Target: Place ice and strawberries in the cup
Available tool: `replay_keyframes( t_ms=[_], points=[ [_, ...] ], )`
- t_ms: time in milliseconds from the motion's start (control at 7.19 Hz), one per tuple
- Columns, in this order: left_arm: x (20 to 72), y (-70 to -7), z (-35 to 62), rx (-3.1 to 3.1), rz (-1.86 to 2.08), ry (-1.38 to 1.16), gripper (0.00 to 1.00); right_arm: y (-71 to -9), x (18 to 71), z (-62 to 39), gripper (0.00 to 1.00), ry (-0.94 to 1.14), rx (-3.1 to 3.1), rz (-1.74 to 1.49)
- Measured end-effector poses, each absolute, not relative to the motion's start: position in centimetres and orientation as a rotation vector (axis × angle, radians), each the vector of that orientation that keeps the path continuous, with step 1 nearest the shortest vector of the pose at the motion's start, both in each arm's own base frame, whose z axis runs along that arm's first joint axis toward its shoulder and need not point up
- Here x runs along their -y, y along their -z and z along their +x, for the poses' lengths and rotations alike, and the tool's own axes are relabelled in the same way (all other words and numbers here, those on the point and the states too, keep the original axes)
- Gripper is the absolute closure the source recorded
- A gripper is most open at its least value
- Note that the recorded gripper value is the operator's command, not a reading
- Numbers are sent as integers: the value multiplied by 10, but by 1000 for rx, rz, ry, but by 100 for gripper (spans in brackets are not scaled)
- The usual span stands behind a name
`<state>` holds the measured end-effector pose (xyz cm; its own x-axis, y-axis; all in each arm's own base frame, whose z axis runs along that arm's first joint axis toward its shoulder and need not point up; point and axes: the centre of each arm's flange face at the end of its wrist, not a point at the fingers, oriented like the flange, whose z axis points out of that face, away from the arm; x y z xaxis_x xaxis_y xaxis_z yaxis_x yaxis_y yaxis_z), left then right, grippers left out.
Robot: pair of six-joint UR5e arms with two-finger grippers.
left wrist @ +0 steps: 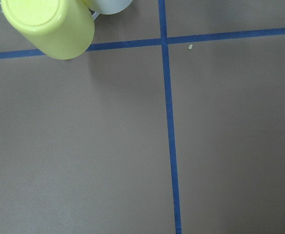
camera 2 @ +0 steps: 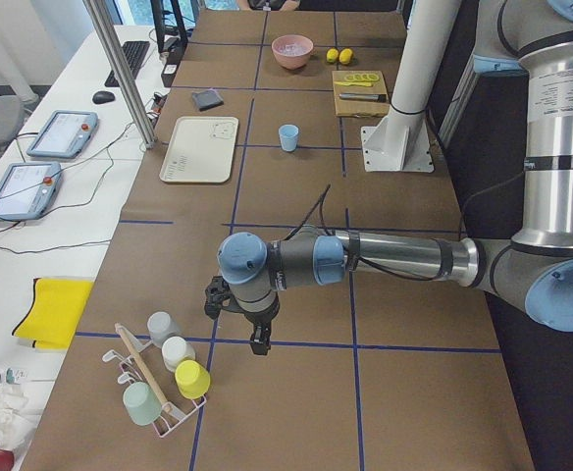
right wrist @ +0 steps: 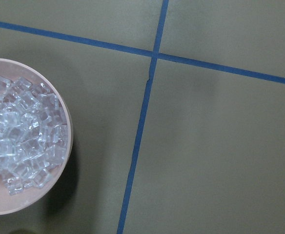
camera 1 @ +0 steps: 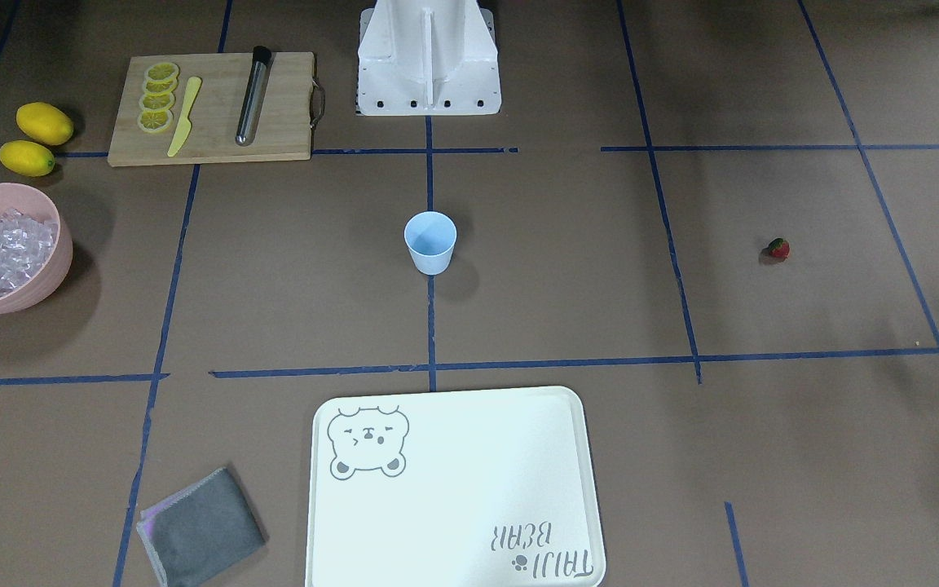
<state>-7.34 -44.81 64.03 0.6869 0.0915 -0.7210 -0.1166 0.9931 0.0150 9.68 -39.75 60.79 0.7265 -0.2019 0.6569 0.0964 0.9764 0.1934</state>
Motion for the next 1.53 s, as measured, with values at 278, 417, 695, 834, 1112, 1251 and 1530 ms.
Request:
replay_keyframes(
  t_ms=[278,417,695,834,1112,1251,1530],
  points=[
    [448,-640,-73,-806,-31,-117,0,-598,402,92,0,164,767,183],
    [448,-640,-73,-806,-30,-118,0,-587,411,83,0,169,786,193],
    [449,-639,-73,-806,-28,-119,0,-563,428,51,0,183,806,187],
    [449,-639,-73,-806,-29,-119,0,-555,433,29,0,198,813,184],
    [448,-641,-73,-807,-33,-117,0,-547,438,-14,0,225,832,186],
    [448,-643,-73,-807,-36,-116,0,-550,438,-26,0,239,837,185],
    [448,-645,-72,-808,-43,-114,0,-558,440,-42,0,251,846,188]
  ],
)
